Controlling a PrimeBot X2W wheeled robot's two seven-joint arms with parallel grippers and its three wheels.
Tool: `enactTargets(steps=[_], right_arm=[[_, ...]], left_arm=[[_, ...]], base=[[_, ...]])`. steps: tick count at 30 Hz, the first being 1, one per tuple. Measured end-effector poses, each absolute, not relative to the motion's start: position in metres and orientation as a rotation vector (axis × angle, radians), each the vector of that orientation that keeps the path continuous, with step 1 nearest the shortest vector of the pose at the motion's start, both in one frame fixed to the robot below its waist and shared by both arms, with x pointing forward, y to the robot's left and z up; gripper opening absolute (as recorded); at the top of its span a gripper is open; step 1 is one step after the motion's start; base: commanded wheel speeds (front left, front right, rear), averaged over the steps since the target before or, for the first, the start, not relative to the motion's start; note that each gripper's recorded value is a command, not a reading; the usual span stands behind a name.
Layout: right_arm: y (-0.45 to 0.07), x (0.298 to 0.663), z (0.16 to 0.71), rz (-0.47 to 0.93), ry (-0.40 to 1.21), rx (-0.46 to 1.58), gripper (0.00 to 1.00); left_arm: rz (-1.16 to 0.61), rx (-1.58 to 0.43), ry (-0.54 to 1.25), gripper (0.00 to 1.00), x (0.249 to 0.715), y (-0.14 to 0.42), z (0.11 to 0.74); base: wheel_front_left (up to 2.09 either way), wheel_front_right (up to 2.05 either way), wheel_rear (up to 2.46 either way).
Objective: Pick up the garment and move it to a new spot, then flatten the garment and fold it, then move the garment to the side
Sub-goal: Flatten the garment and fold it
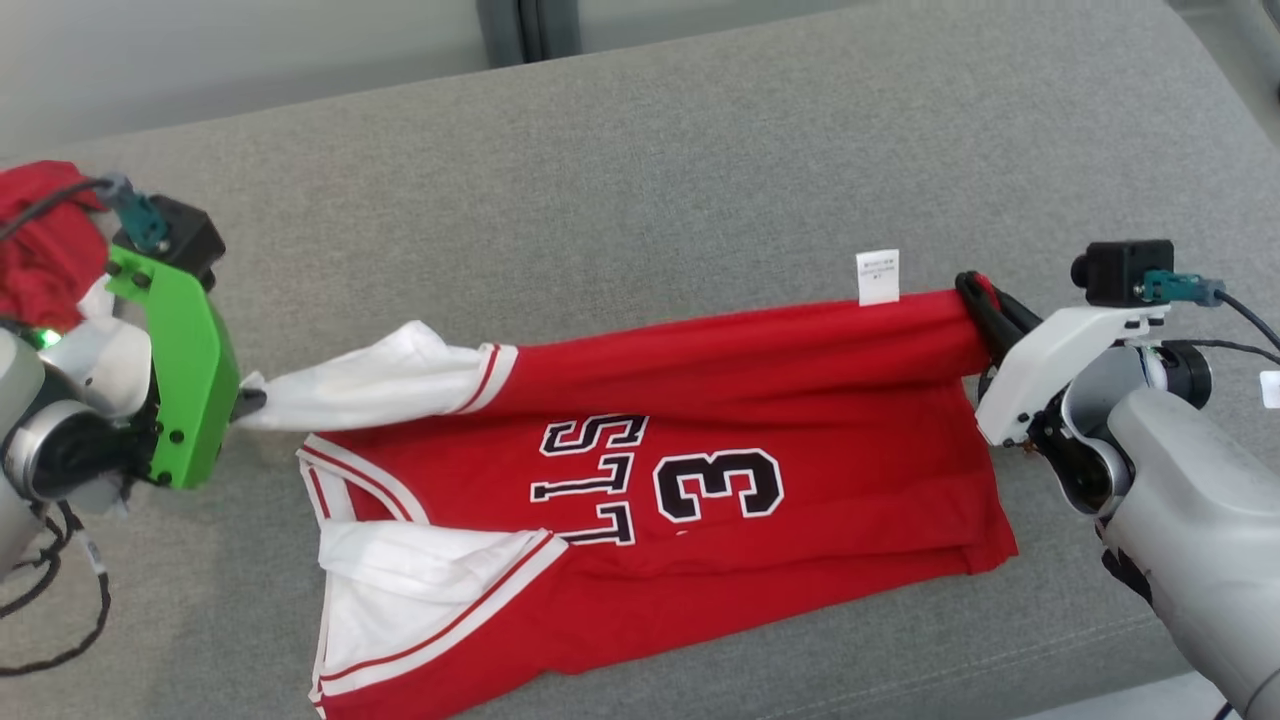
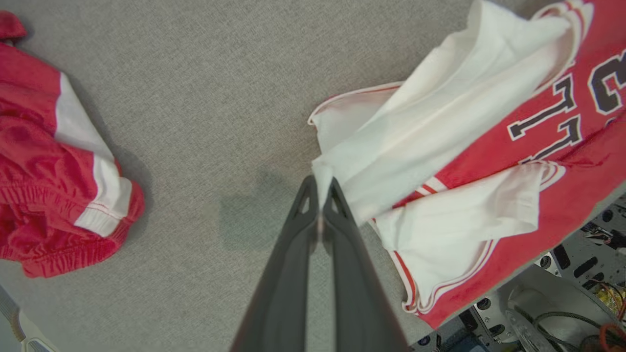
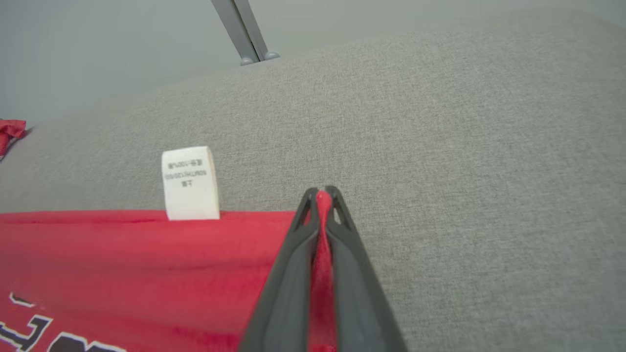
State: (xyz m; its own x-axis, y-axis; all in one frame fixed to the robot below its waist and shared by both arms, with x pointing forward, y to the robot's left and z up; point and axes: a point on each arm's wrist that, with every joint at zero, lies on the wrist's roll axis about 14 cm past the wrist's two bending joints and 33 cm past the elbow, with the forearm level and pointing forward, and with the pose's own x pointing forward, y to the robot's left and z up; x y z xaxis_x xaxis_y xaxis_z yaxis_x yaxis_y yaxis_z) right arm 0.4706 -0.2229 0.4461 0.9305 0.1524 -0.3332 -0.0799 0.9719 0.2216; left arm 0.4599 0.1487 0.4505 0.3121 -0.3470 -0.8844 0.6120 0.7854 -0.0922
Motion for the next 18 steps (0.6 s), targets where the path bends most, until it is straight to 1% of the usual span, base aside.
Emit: enactTargets(steps=[10, 18], right_arm=[[-0.217, 0.443, 0.440, 0.201, 0.465, 0.133, 0.00], [-0.223, 0.419, 0.418, 0.233, 0.632, 0.086, 0.00]], left_arm=[[-0.717, 0.227, 1.203, 0.00, 0.384, 0.144, 0.460], [-0.757, 0.224, 1.260, 0.00, 0.357, 0.136, 0.448]], base=[[0.00, 0.00, 0.00], [0.00, 0.00, 0.00]])
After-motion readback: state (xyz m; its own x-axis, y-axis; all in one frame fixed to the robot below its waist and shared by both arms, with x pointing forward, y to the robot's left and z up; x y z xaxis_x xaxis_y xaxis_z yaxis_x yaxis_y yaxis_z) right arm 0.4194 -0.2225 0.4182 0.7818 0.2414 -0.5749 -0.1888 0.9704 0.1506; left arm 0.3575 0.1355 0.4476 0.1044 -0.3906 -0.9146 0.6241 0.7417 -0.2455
